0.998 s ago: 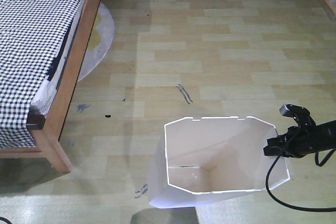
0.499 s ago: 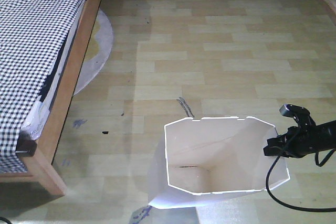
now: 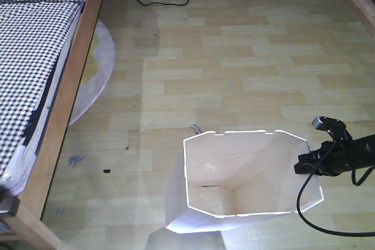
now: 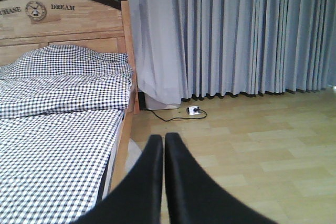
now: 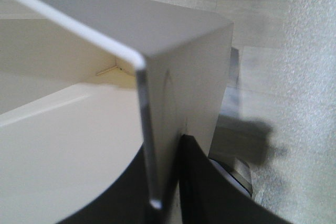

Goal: Move trash bin to bedside with robot
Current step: 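Carry the bin in the right gripper toward the checked bed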

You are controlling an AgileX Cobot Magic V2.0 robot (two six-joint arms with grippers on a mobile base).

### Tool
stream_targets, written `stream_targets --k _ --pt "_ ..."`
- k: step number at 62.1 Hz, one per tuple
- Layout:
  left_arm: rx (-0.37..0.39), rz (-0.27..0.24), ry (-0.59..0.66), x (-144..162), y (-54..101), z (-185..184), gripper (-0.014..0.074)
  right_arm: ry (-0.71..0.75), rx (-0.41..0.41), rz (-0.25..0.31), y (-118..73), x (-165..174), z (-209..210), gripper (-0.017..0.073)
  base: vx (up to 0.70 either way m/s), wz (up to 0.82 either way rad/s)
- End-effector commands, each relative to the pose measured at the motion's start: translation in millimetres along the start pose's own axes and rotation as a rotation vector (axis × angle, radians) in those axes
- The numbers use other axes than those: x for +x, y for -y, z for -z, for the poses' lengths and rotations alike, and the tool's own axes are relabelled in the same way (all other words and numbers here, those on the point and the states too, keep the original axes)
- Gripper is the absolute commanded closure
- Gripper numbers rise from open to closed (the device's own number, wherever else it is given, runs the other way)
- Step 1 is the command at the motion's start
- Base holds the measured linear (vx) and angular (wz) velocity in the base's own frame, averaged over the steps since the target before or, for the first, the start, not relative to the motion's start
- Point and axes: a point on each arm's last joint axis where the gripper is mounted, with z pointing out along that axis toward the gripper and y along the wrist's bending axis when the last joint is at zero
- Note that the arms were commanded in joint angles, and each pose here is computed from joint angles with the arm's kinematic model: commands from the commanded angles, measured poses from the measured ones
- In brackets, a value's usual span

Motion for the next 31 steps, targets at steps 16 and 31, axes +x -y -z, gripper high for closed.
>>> stream_targets --k 16,31 --pt "0.007 0.023 0.071 -3.3 0.5 0.3 0.06 0.104 -0.201 -0.009 -25.6 -18.7 20.6 0.0563 0.26 -0.03" --pt "0.007 0.023 0.071 -3.3 0.5 0.3 0.06 0.104 -0.201 -0.009 -25.6 -18.7 20.6 0.0563 0.27 0.0"
